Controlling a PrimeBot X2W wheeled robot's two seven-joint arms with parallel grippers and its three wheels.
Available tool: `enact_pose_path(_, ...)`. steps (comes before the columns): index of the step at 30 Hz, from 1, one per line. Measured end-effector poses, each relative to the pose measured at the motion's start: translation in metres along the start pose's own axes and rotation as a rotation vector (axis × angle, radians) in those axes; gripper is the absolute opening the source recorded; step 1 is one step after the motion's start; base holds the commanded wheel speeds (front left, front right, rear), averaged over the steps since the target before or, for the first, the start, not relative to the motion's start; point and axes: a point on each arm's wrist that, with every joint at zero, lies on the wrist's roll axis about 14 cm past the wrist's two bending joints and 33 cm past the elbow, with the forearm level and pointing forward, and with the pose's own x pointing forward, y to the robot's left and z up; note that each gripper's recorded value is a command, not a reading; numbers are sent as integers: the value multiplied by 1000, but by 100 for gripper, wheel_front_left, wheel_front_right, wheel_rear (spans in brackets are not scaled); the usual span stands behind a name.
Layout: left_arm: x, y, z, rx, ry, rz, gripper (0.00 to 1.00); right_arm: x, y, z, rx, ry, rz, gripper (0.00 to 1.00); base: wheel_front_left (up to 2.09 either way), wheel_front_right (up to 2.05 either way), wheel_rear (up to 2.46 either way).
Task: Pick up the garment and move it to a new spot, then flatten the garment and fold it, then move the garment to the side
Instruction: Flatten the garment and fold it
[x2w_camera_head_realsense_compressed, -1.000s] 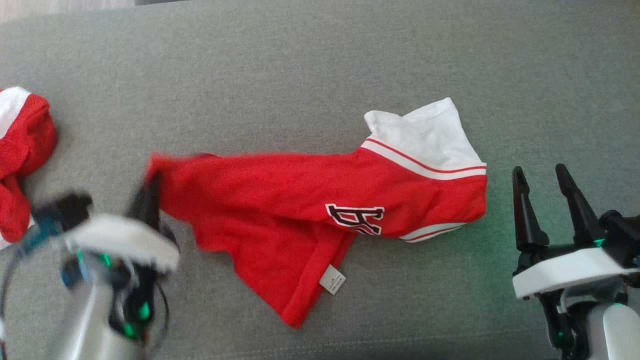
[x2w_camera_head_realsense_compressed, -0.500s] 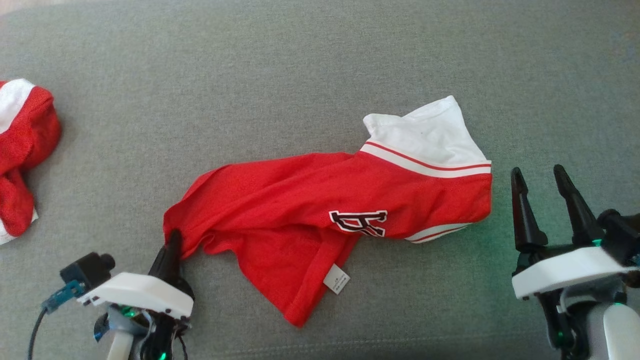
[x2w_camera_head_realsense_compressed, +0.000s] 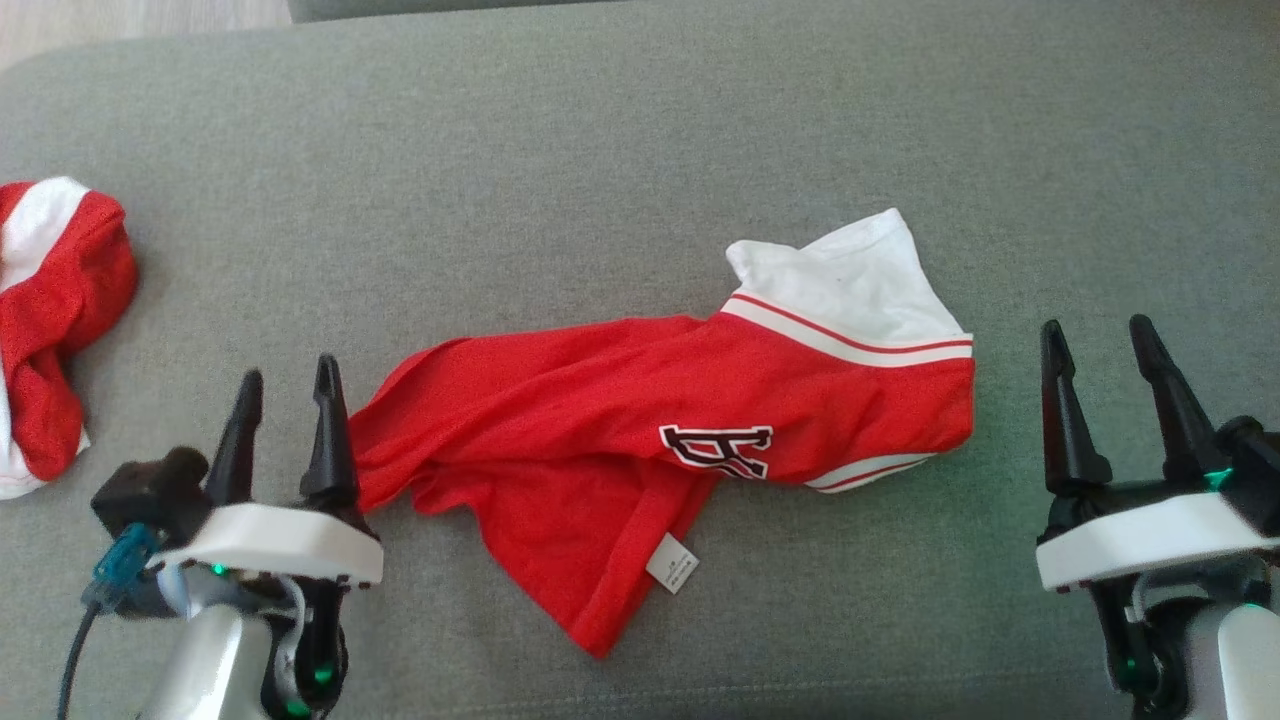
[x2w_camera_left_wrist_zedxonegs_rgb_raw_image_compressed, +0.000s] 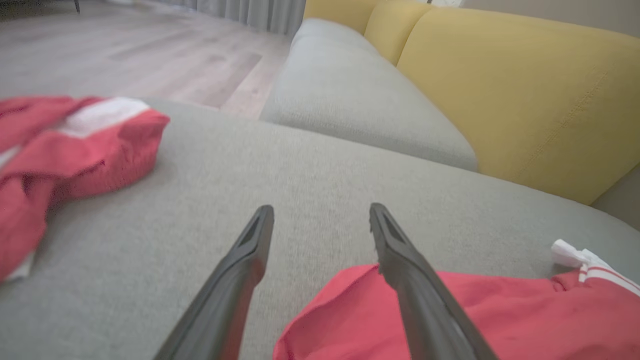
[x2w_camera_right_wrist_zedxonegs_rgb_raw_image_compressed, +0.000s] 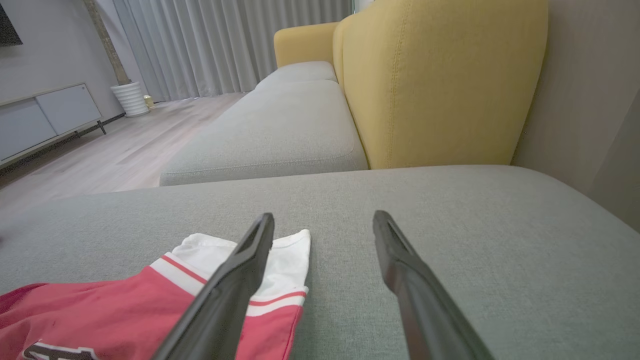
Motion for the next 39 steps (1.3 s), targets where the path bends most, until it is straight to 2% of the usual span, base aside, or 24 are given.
enact_pose_path(6,-6,-20,38,134,-131,-51,100,-6,0,14,-21,-39,-3,100,0,0,0)
enact_pose_path(12,-29,-25,26,219,-83,-71,100,-17,0,21,-34,-61,-6,100,0,0,0)
enact_pose_path(20,-45,-25,23,237,-58,-73,100,-32,-1,22,-39,-57,-13,100,0,0,0)
enact_pose_path(39,-49,-21,17,231,-28,-56,100,-28,3,20,-40,-43,-2,100,0,0,0)
